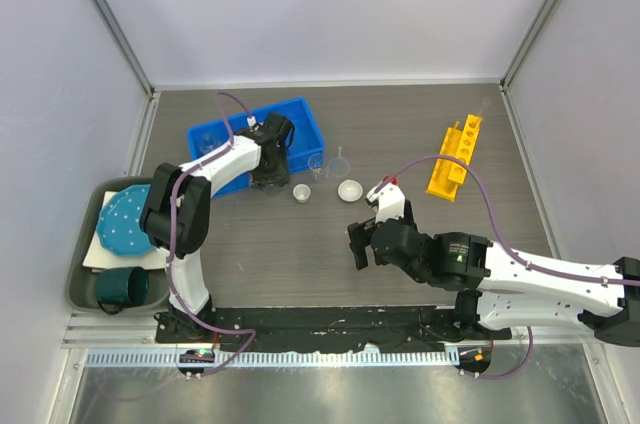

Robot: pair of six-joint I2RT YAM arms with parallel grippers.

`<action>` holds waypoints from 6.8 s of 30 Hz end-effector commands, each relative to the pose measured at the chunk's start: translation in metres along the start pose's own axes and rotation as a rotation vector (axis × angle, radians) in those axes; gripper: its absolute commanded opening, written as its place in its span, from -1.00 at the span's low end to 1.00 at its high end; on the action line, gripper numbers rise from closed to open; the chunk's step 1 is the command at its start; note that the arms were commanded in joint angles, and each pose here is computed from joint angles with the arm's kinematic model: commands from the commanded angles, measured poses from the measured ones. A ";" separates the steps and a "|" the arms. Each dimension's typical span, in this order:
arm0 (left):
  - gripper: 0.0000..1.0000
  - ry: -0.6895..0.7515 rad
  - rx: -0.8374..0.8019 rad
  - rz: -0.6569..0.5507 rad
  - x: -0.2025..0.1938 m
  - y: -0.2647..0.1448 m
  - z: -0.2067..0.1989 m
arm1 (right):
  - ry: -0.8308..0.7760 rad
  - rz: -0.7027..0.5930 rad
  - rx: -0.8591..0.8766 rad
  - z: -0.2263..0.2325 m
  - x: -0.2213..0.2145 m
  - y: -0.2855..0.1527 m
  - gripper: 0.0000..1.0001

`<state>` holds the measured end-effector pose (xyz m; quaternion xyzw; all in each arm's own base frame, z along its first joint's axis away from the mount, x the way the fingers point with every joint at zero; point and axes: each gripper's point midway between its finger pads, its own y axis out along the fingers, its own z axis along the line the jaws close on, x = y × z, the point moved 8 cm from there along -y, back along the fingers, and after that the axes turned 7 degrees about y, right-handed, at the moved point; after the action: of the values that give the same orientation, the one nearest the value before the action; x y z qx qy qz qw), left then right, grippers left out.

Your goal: Organize the chemistry lab equipment

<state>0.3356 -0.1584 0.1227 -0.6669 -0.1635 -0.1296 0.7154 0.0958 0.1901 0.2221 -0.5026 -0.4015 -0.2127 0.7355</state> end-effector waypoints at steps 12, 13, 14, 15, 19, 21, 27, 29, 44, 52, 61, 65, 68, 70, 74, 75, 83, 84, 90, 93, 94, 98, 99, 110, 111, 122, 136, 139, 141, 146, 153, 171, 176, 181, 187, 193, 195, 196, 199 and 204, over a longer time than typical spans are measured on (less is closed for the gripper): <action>-0.85 -0.006 -0.043 -0.058 0.014 -0.027 0.004 | 0.033 -0.031 0.027 0.008 0.008 0.000 0.89; -0.88 -0.007 -0.045 -0.066 0.015 -0.032 0.005 | 0.035 -0.032 0.030 0.009 0.008 0.000 0.89; -0.92 -0.010 -0.048 -0.079 0.016 -0.043 0.008 | 0.036 -0.033 0.031 0.009 0.008 0.000 0.89; -0.95 -0.009 -0.045 -0.083 0.017 -0.049 0.010 | 0.035 -0.033 0.033 0.010 0.008 0.000 0.89; -1.00 -0.013 -0.061 -0.117 0.020 -0.080 0.016 | 0.038 -0.032 0.048 0.012 0.010 0.000 0.89; -1.00 -0.022 -0.071 -0.155 0.023 -0.101 0.021 | 0.044 -0.031 0.053 0.013 0.010 -0.001 0.89; -0.99 -0.034 0.002 -0.239 0.036 -0.142 0.042 | 0.053 -0.032 0.067 0.012 0.009 -0.004 0.89; -0.98 -0.046 0.022 -0.238 0.040 -0.143 0.051 | 0.053 -0.027 0.069 0.012 0.008 -0.004 0.89; -1.00 -0.224 0.094 -0.146 0.072 -0.087 0.121 | 0.057 -0.012 0.072 0.005 -0.007 -0.002 0.89; -1.00 -0.244 0.109 -0.065 0.075 -0.040 0.130 | 0.051 -0.008 0.061 0.005 -0.009 0.001 0.89; -1.00 -0.291 0.118 -0.010 0.069 -0.011 0.136 | 0.040 -0.004 0.051 0.004 -0.013 0.005 0.89; -1.00 -0.289 0.158 0.015 0.066 -0.002 0.140 | 0.038 -0.006 0.056 0.006 -0.012 0.005 0.89; -1.00 -0.287 0.179 0.028 0.064 0.002 0.142 | 0.035 -0.005 0.055 0.006 -0.012 0.006 0.89; -0.99 -0.286 0.176 0.032 0.063 0.005 0.142 | 0.038 -0.005 0.056 0.006 -0.012 0.005 0.89; -0.99 -0.286 0.189 0.059 0.058 0.014 0.143 | 0.040 -0.010 0.058 0.005 -0.012 0.004 0.89; -0.95 -0.287 0.185 0.057 0.058 0.015 0.144 | 0.039 -0.007 0.055 0.004 -0.013 0.004 0.89; -0.37 -0.293 0.170 0.059 0.057 0.018 0.142 | 0.038 -0.009 0.051 0.003 -0.013 0.004 0.89; -0.32 -0.293 0.171 0.057 0.057 0.017 0.143 | 0.038 -0.009 0.051 0.003 -0.013 0.004 0.89; 0.07 -0.288 0.169 0.056 0.057 0.013 0.143 | 0.038 -0.007 0.051 0.003 -0.013 0.004 0.89; 0.19 -0.285 0.168 0.060 0.056 0.013 0.143 | 0.044 -0.008 0.052 0.002 -0.014 0.003 0.89; 0.22 -0.285 0.166 0.062 0.056 0.014 0.143 | 0.041 -0.004 0.051 0.002 -0.015 0.004 0.89; 0.41 -0.286 0.153 0.062 0.055 0.014 0.141 | 0.047 -0.005 0.052 0.001 -0.015 0.003 0.89; 0.43 -0.286 0.150 0.063 0.055 0.014 0.141 | 0.047 -0.005 0.052 0.001 -0.016 0.003 0.89; 0.52 -0.299 0.115 0.046 0.058 -0.018 0.141 | 0.054 -0.012 0.057 0.002 -0.015 0.003 0.89; 0.53 -0.301 0.114 0.046 0.058 -0.021 0.141 | 0.054 -0.011 0.059 0.002 -0.015 0.003 0.89; 0.50 -0.305 0.086 -0.113 0.052 -0.097 0.134 | 0.044 -0.016 0.057 0.004 -0.010 0.003 0.89; 0.49 -0.166 -0.070 -0.313 0.018 -0.189 0.064 | -0.048 -0.096 -0.037 0.034 0.041 0.013 1.00; 0.47 -0.165 -0.092 -0.342 0.008 -0.200 0.060 | -0.058 -0.104 -0.007 0.046 0.063 0.023 0.99; 0.47 -0.173 -0.082 -0.362 0.003 -0.204 0.061 | -0.048 -0.049 0.054 0.049 0.076 0.041 0.99; 0.45 -0.194 -0.062 -0.406 -0.005 -0.220 0.073 | 0.000 -0.027 0.155 0.053 0.116 0.081 0.99; 0.44 -0.110 0.001 -0.412 -0.004 -0.214 0.079 | 0.070 -0.015 0.172 0.047 0.160 0.123 0.99; 0.20 -0.214 0.018 -0.321 0.018 -0.172 0.084 | 0.107 0.075 0.274 0.049 0.224 0.227 0.99; 0.26 -0.225 -0.025 -0.347 -0.001 -0.192 0.092 | 0.059 0.095 0.285 0.059 0.225 0.279 0.99; 0.30 -0.243 -0.057 -0.390 -0.017 -0.208 0.101 | 0.044 0.100 0.316 0.062 0.214 0.314 0.98; 0.34 -0.238 -0.071 -0.422 -0.031 -0.220 0.109 | 0.009 0.096 0.373 0.081 0.201 0.328 0.96; 0.36 -0.223 -0.090 -0.424 -0.035 -0.216 0.108 | -0.070 0.083 0.366 0.103 0.188 0.332 0.97; 0.36 -0.220 -0.097 -0.421 -0.037 -0.215 0.108 | -0.086 0.078 0.326 0.103 0.185 0.336 0.97; 0.36 -0.220 -0.097 -0.423 -0.038 -0.215 0.108 | -0.087 0.081 0.311 0.102 0.182 0.338 0.98; 0.37 -0.214 -0.097 -0.424 -0.040 -0.214 0.109 | -0.069 0.073 0.237 0.095 0.178 0.348 0.97; 0.37 -0.197 -0.094 -0.425 -0.043 -0.213 0.111 | -0.033 0.048 0.119 0.083 0.171 0.358 0.95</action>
<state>0.2052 -0.0672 0.2986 -0.6598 -0.3548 -0.1933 0.6336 0.4008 0.4373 0.1641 -0.4455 -0.4139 -0.0905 0.7887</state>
